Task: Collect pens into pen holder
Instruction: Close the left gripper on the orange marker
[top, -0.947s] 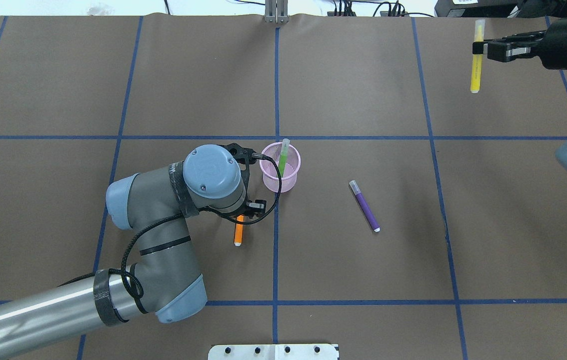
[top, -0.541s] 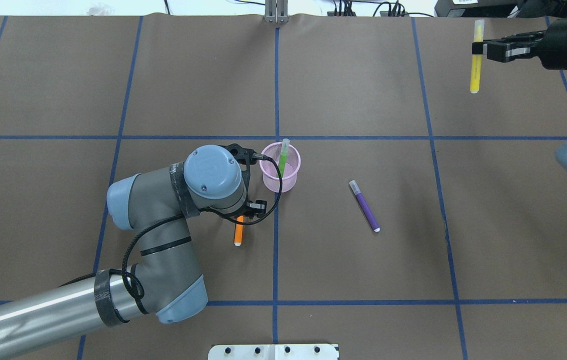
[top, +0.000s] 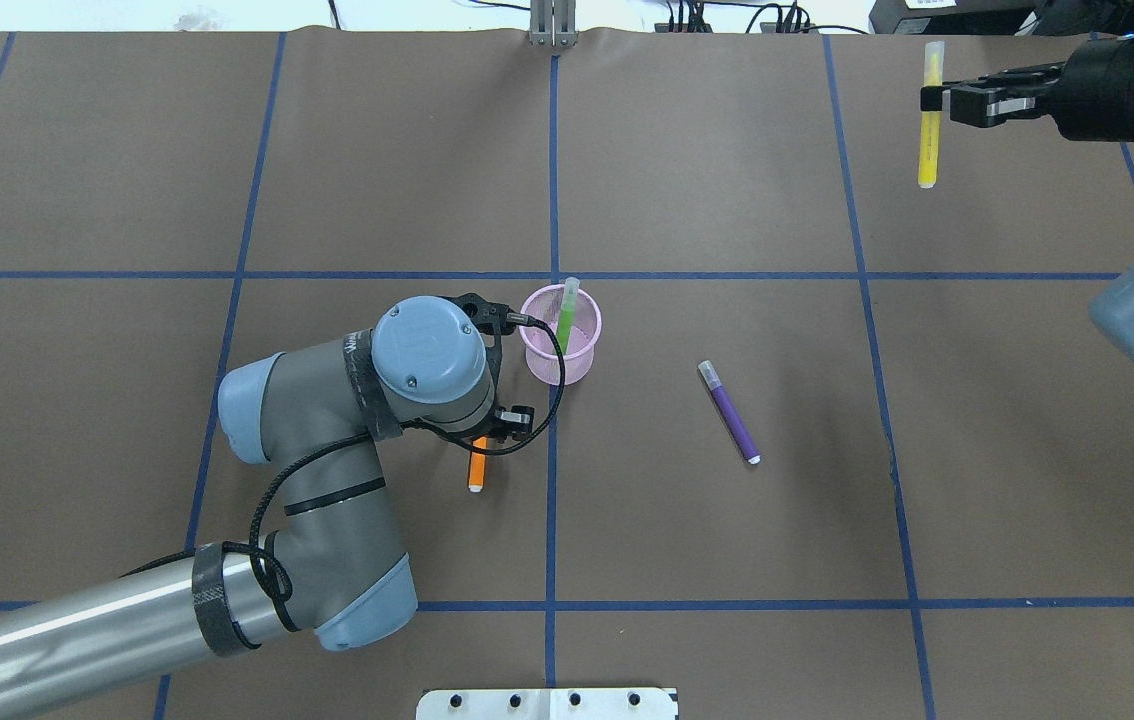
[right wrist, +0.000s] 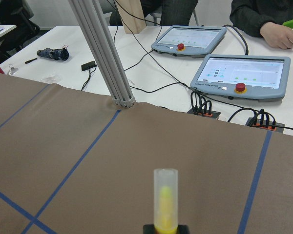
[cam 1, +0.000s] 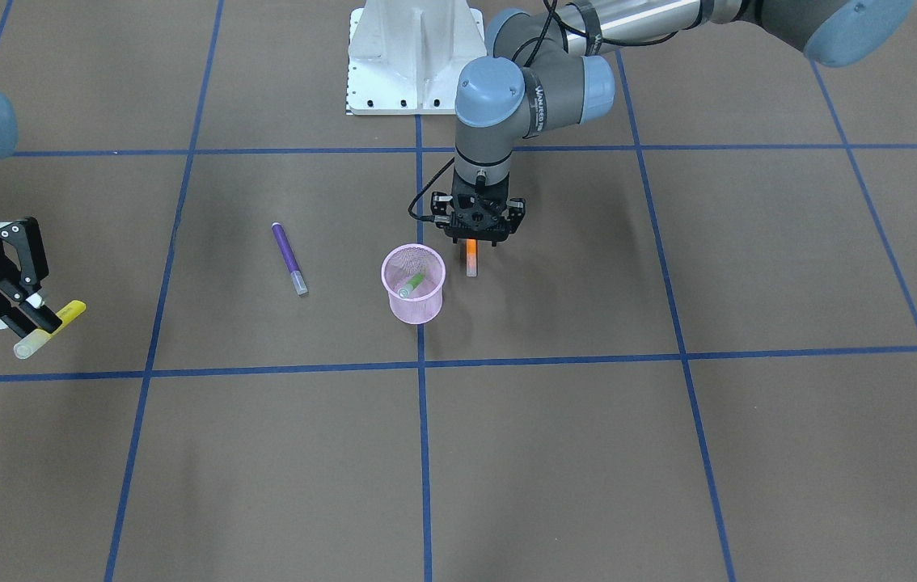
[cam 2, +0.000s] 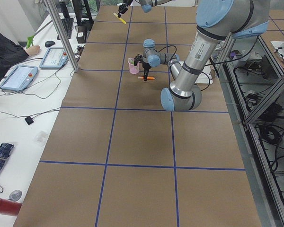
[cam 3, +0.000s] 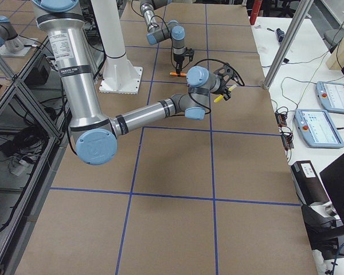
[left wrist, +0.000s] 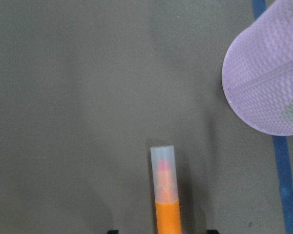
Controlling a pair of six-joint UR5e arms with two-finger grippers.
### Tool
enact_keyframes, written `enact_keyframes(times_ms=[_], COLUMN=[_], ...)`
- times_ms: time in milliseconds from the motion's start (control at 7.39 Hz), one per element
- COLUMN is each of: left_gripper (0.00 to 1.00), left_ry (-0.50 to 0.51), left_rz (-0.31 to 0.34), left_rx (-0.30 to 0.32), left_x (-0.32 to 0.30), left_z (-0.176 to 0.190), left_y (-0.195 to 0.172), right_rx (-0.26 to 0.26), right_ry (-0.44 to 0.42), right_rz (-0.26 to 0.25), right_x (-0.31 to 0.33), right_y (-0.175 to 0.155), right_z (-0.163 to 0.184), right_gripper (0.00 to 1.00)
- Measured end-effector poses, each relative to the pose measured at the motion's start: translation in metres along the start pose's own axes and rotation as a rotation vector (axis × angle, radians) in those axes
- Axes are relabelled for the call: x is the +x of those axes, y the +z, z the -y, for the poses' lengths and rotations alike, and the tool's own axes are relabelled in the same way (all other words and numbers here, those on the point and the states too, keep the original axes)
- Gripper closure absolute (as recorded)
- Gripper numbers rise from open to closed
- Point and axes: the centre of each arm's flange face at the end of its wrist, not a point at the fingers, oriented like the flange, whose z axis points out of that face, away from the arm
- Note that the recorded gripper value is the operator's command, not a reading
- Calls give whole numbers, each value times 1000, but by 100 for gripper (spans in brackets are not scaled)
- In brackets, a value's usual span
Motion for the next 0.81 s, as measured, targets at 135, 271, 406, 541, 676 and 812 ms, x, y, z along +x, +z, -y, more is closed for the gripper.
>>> enact_keyframes(times_ms=[135, 271, 406, 541, 676, 812], left_gripper=[38, 40, 44, 48, 51, 57], left_ry=[1, 3, 5, 6, 6, 6], left_rz=[0, 0, -1, -1, -1, 0], left_rx=[-2, -4, -7, -8, -8, -9], left_x=[1, 3, 5, 6, 7, 7], left_z=[-1, -3, -5, -5, -5, -5], left_y=[1, 1, 2, 3, 3, 4], right_rx=[3, 4, 5, 4, 4, 4], right_ry=[-2, -2, -2, -2, -2, -2], right_rz=[-1, -2, -3, -3, -4, -4], right_x=[-2, -3, -3, -3, -2, -2], right_y=[2, 3, 3, 3, 3, 3], right_z=[-1, -1, -1, -1, -1, -1], right_gripper=[100, 100, 100, 100, 100, 100])
